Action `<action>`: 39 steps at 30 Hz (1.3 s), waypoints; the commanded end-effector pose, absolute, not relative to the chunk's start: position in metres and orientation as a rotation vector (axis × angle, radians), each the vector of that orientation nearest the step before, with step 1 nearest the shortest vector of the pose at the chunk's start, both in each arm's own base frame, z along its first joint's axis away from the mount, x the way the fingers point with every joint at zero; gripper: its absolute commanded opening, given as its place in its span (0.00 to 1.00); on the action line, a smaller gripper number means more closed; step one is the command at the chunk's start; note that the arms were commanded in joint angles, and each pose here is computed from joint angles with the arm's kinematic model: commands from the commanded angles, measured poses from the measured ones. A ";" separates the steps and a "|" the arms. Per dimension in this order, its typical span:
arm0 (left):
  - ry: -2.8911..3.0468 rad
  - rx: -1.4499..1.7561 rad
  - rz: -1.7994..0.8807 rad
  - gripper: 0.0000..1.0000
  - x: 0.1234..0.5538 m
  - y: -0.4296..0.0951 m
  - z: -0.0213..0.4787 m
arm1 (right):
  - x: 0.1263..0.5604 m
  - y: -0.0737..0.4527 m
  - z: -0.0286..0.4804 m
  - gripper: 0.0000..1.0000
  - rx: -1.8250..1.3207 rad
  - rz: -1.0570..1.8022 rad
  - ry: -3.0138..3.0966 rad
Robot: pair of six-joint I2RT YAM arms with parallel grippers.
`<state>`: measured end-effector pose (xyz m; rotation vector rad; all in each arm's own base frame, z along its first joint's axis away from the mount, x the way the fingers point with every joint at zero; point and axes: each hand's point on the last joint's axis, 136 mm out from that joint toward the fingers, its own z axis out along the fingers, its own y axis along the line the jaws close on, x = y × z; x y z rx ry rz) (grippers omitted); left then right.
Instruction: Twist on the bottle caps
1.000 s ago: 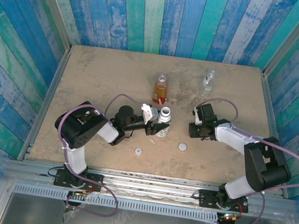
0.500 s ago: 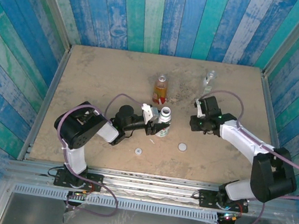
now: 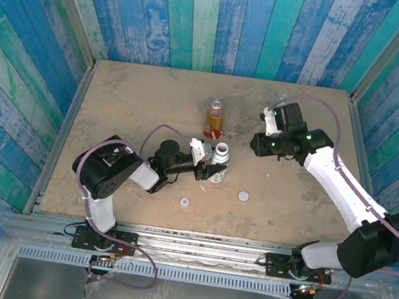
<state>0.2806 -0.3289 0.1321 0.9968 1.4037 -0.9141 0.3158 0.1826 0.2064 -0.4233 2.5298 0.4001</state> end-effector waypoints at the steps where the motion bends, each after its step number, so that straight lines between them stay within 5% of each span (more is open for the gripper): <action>1: 1.519 1.026 -0.895 0.61 0.279 -0.326 0.108 | 0.300 0.200 0.221 0.46 -0.544 0.460 2.563; 14: 1.528 1.030 -0.905 0.61 0.279 -0.328 0.107 | 0.280 0.272 0.233 0.45 -0.835 0.519 2.536; 39: 1.542 1.045 -0.923 0.61 0.278 -0.331 0.104 | 0.273 0.279 0.211 0.43 -0.952 0.391 2.570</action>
